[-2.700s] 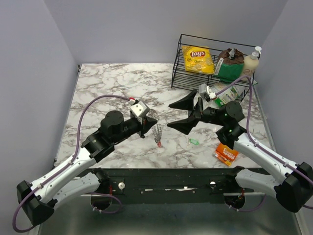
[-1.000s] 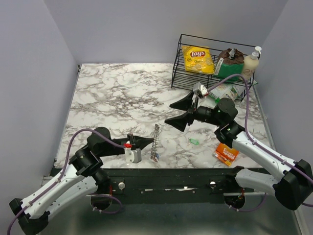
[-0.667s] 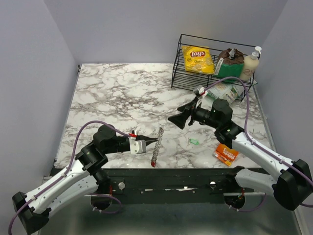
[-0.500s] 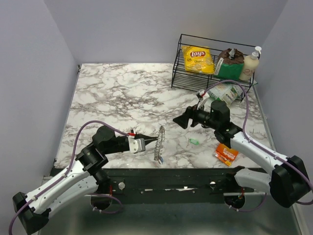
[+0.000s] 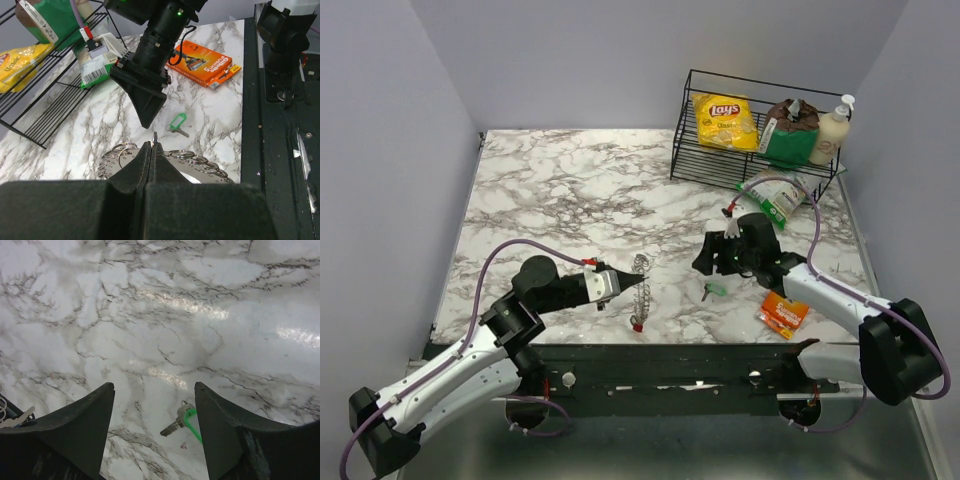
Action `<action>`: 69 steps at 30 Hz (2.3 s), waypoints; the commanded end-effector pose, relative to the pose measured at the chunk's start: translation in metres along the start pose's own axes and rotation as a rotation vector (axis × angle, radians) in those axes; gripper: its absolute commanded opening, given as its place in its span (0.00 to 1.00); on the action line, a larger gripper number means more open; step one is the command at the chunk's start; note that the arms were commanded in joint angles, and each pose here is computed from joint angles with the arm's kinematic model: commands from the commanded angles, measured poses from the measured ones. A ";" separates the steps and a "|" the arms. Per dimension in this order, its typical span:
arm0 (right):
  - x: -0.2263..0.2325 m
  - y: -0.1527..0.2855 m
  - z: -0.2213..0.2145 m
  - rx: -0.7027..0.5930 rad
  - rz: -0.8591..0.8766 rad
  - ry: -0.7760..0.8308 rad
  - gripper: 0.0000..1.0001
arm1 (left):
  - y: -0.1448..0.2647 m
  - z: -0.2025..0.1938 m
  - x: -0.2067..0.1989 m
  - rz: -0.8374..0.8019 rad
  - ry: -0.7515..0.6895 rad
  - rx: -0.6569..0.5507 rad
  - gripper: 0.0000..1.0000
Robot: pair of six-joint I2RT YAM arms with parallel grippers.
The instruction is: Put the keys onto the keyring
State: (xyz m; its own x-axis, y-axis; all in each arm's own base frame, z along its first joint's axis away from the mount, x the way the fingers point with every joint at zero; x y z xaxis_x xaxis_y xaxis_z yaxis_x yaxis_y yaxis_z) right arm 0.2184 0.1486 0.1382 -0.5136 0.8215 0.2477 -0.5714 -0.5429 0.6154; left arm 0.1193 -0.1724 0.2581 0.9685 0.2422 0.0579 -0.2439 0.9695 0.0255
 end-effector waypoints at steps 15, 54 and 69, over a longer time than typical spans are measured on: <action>-0.011 0.001 -0.015 0.248 -0.155 0.006 0.58 | -0.004 0.015 0.002 0.001 -0.015 -0.063 0.00; 0.001 -0.007 -0.032 0.142 -0.184 0.045 0.43 | -0.003 0.019 -0.002 -0.026 -0.030 -0.095 0.00; 0.001 -0.014 -0.033 0.181 -0.177 0.074 0.35 | -0.002 0.018 -0.001 -0.017 -0.032 -0.091 0.00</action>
State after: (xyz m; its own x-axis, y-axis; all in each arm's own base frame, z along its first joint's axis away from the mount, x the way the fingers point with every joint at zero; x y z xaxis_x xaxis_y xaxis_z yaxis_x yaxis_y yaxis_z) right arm 0.1989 0.1452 0.1000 -0.4415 0.8941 0.0751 -0.5368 -0.3303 0.7764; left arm 0.1197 -0.1748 0.2629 0.9700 0.2375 0.0512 -0.2375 0.9714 -0.0048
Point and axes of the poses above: each gripper's point midway between its finger pads, its own y axis back along the fingers, its own x axis along the line the jaws close on, z = x × y, the point moved 9 cm from there along y, back along the fingers, and after that the axes turned 13 degrees about y, right-handed, at the moved point
